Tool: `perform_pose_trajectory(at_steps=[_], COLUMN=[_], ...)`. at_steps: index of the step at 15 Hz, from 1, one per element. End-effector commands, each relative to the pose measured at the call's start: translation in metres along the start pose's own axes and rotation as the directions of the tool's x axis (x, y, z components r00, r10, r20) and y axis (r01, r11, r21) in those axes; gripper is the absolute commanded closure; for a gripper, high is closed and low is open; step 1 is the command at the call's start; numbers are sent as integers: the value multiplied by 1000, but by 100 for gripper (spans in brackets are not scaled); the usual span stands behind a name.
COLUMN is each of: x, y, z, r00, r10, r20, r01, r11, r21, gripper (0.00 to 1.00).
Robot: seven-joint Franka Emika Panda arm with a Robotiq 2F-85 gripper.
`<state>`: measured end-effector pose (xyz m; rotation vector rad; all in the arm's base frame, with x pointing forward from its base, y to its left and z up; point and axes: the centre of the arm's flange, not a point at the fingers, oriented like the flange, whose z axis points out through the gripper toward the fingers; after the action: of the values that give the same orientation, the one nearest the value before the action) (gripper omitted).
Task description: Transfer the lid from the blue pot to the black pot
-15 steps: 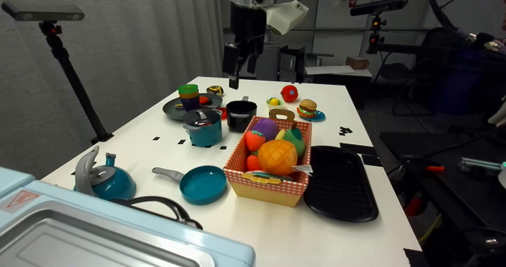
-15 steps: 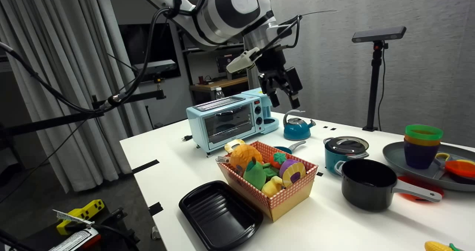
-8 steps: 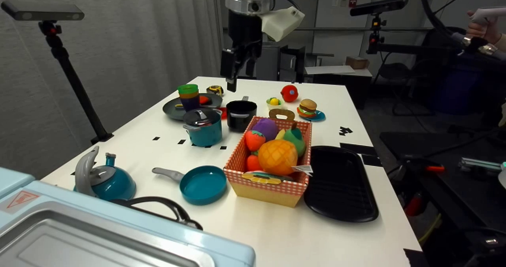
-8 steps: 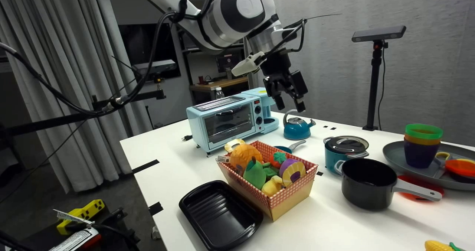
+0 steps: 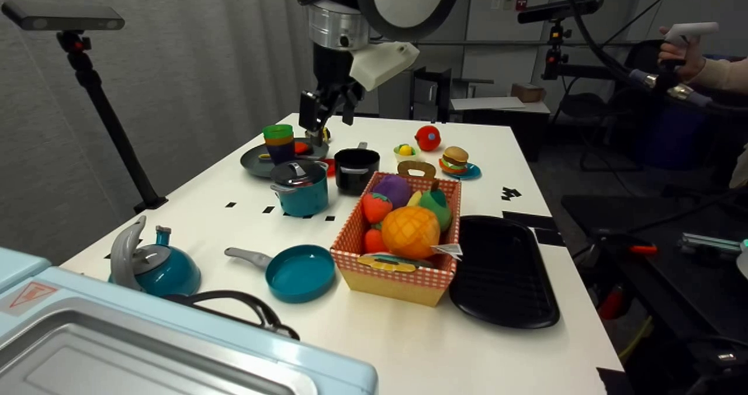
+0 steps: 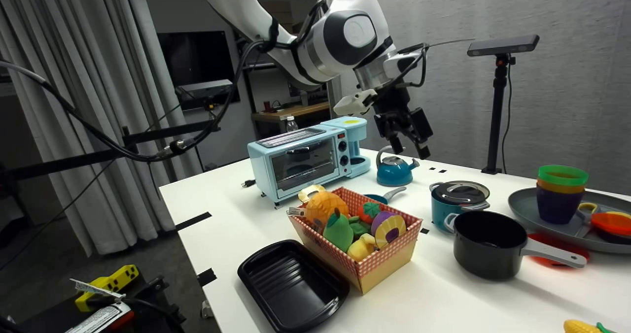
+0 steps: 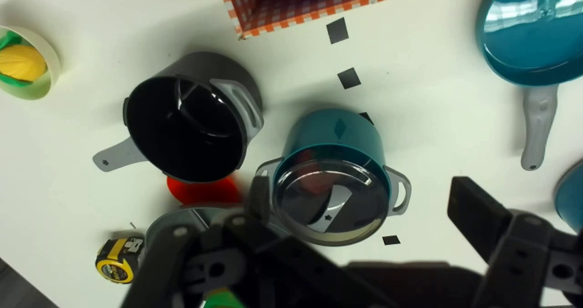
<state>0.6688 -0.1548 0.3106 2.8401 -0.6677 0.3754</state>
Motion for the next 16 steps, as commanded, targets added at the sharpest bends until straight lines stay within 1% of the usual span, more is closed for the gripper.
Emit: perform_pose_trajectory(at_steps=[1,5,8,11,16], x=[41,66,79,88,94], y=[-5,4,11,14,10], z=[20,32,44,62,94], r00=[998,994,991,989,988], r10=[53,104,128,149,150], r20=[-26,-36,-30,-27,-31], r01=[-53,-104,-127,-147,-149], r11=[999,994,991,988,988], r21=[8,20,38,49,34], gripper=[0,0,0,0,0])
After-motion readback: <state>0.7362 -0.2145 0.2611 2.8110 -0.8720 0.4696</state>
